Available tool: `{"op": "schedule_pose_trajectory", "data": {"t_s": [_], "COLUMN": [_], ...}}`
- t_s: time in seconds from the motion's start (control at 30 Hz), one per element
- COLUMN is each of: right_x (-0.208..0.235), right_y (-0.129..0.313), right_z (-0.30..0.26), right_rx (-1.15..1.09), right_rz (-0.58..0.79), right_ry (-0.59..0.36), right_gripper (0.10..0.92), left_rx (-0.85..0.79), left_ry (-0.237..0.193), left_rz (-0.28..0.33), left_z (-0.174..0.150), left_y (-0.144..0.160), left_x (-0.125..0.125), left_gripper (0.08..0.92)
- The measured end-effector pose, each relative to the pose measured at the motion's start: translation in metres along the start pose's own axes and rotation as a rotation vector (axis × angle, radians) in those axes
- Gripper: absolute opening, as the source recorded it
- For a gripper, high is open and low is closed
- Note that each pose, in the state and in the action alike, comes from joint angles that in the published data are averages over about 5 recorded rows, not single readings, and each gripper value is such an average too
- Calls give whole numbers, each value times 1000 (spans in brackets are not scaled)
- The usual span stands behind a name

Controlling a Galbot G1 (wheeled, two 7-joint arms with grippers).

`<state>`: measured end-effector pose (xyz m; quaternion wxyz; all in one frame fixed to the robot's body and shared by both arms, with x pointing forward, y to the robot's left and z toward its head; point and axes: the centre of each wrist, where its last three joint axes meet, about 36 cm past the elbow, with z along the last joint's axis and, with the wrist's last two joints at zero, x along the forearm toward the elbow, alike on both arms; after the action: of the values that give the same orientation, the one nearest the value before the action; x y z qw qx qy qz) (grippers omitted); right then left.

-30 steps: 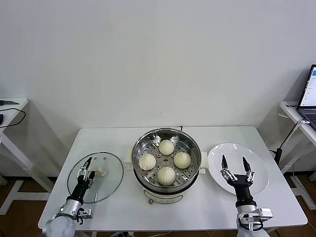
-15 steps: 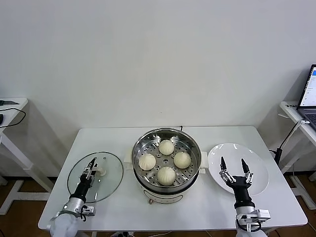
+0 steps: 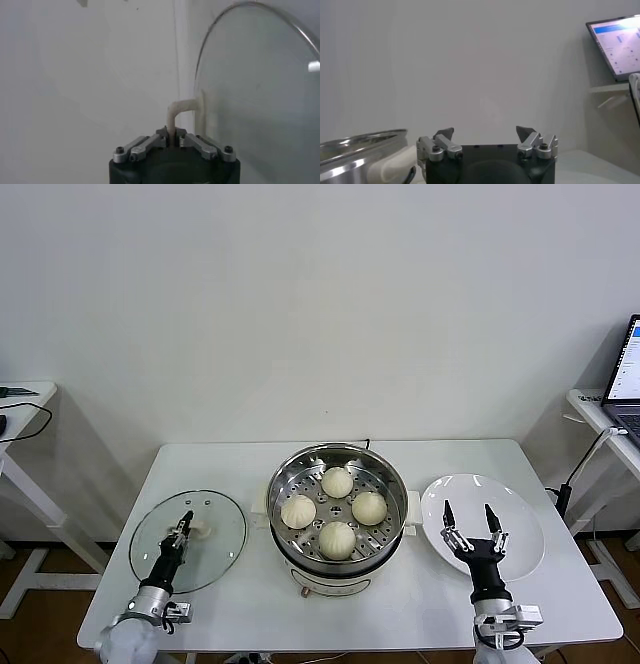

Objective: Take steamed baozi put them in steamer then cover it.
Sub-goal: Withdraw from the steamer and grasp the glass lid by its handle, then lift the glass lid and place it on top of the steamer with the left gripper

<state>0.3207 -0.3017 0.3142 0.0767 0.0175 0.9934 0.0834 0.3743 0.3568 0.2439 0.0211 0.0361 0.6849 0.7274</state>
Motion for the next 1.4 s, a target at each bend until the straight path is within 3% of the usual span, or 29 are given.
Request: {"op": "schedule_pose_trajectory", "data": {"t_s": [0.2, 0.4, 0.7, 0.97, 1.4], "right_x": [-4, -9, -9, -4, 4], "right_y": [1, 3, 4, -2, -2], "right_z": [0, -1, -1, 1, 6], "right_rx": [-4, -12, -14, -1, 13], "right_rz": [-4, -8, -12, 5, 29], "right_ry": [-7, -15, -18, -19, -14], "right_gripper": [823, 823, 823, 823, 823], "left_rx": [-33, -43, 14, 84, 134], "left_ry": [36, 85, 141, 111, 19], "left_rz": [-64, -127, -173, -126, -89], "left_z": [6, 3, -38, -100, -195], "left_y": [34, 89, 188, 230, 249], "left_x": [9, 23, 36, 36, 24], "left_gripper": [188, 187, 187, 187, 187]}}
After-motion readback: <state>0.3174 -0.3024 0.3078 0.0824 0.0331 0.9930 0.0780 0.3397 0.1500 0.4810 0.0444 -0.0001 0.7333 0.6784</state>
